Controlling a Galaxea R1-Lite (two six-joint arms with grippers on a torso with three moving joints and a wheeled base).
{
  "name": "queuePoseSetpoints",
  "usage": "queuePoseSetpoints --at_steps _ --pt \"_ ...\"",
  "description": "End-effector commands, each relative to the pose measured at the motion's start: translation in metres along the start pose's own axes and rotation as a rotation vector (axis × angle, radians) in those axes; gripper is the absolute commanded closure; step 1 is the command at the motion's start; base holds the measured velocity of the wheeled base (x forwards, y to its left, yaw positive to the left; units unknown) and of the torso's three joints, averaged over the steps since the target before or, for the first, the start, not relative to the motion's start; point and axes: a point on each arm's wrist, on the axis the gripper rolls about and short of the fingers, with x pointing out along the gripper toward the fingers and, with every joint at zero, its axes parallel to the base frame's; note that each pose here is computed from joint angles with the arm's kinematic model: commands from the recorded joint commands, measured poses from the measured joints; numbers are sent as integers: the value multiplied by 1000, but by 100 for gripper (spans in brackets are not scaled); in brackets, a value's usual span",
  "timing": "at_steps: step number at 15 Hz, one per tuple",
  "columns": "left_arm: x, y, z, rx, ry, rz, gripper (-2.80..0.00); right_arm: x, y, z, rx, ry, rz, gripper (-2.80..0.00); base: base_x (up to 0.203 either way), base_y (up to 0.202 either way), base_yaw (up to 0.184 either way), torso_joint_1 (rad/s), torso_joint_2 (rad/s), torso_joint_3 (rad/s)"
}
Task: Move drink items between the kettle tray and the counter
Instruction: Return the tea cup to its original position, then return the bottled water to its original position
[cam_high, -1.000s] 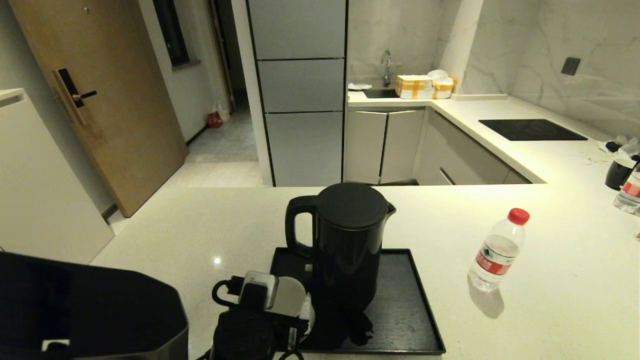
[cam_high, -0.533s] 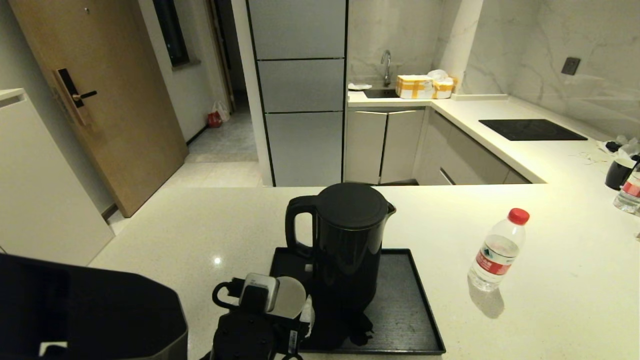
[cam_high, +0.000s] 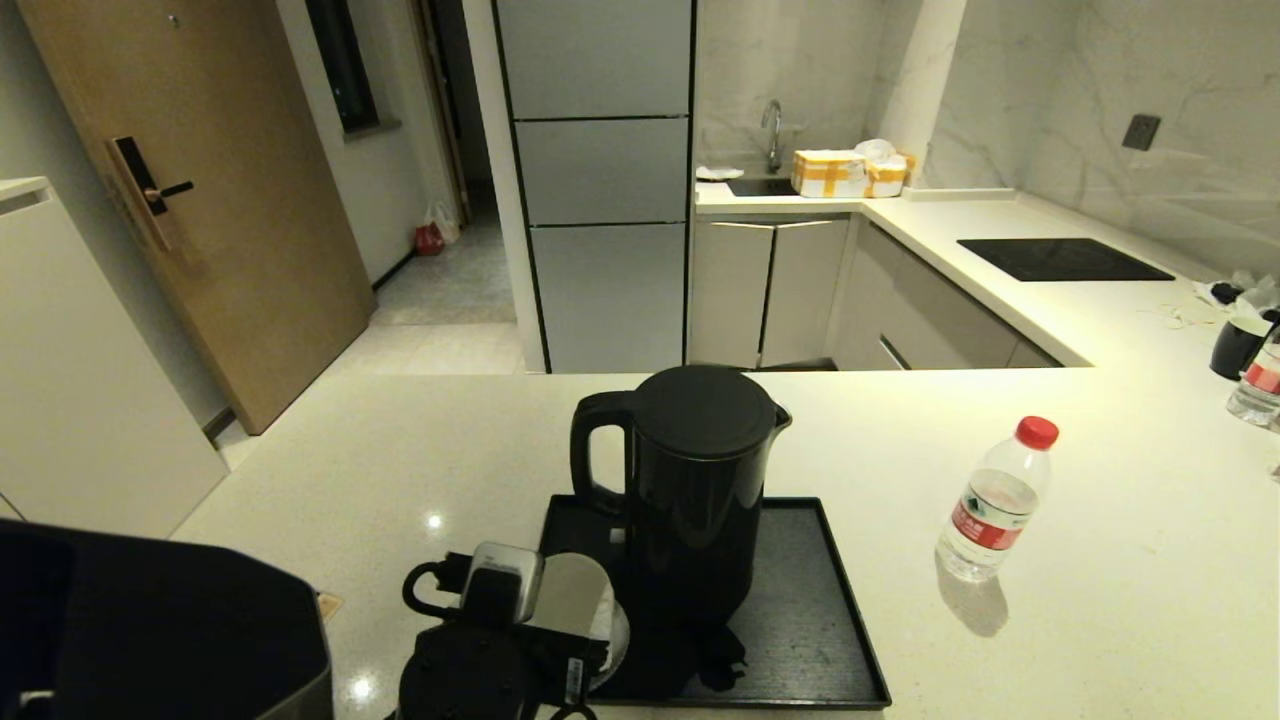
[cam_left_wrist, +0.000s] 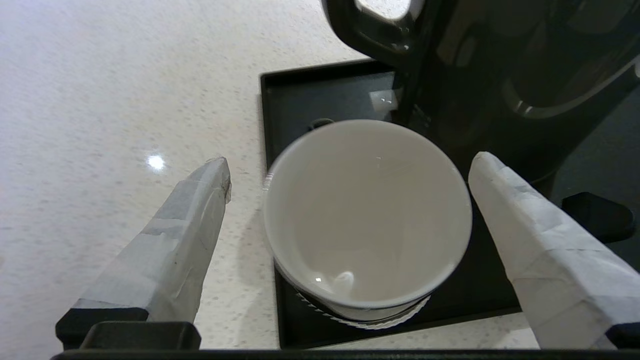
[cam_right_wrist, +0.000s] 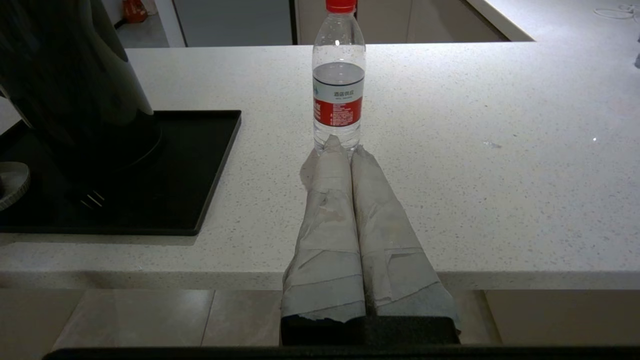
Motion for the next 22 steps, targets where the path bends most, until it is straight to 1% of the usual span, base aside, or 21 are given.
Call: queuePoseSetpoints --at_steps 1,4,8,9,10,13,14,15,16,17,18,20,22 --pt "-7 3 8 -16 -29 -4 -280 0 0 0 -1 1 1 0 0 0 0 0 0 0" --pt "-17 2 16 -17 -58 -26 -280 0 0 0 -1 1 1 0 0 0 0 0 0 0" --pt "-26 5 28 -12 -100 -15 -280 0 0 0 -1 1 2 0 0 0 0 0 0 0" --pt "-32 10 35 -18 -126 -13 -280 0 0 0 -1 1 1 0 0 0 0 0 0 0" --pt "-39 14 40 -12 -143 -14 -280 0 0 0 -1 1 1 0 0 0 0 0 0 0" --pt "-59 27 45 40 -168 -16 -280 0 0 0 -1 1 1 0 0 0 0 0 0 0" --pt "-65 32 48 56 -184 -5 0 0 0 0 -1 1 1 0 0 0 0 0 0 0" --pt "-72 39 52 82 -199 9 0 0 0 0 -1 1 1 0 0 0 0 0 0 0" --pt "-75 42 51 108 -195 28 0 0 0 0 -1 1 2 0 0 0 0 0 0 0" --pt "-76 52 55 105 -193 81 0 0 0 0 -1 1 2 0 0 0 0 0 0 0" --pt "-80 67 62 83 -204 148 0 0 0 0 -1 1 1 0 0 0 0 0 0 0" --pt "-99 104 81 13 -257 290 0 0 0 0 -1 1 1 0 0 0 0 0 0 0" --pt "-124 135 96 -27 -283 430 0 0 0 0 -1 1 1 0 0 0 0 0 0 0"
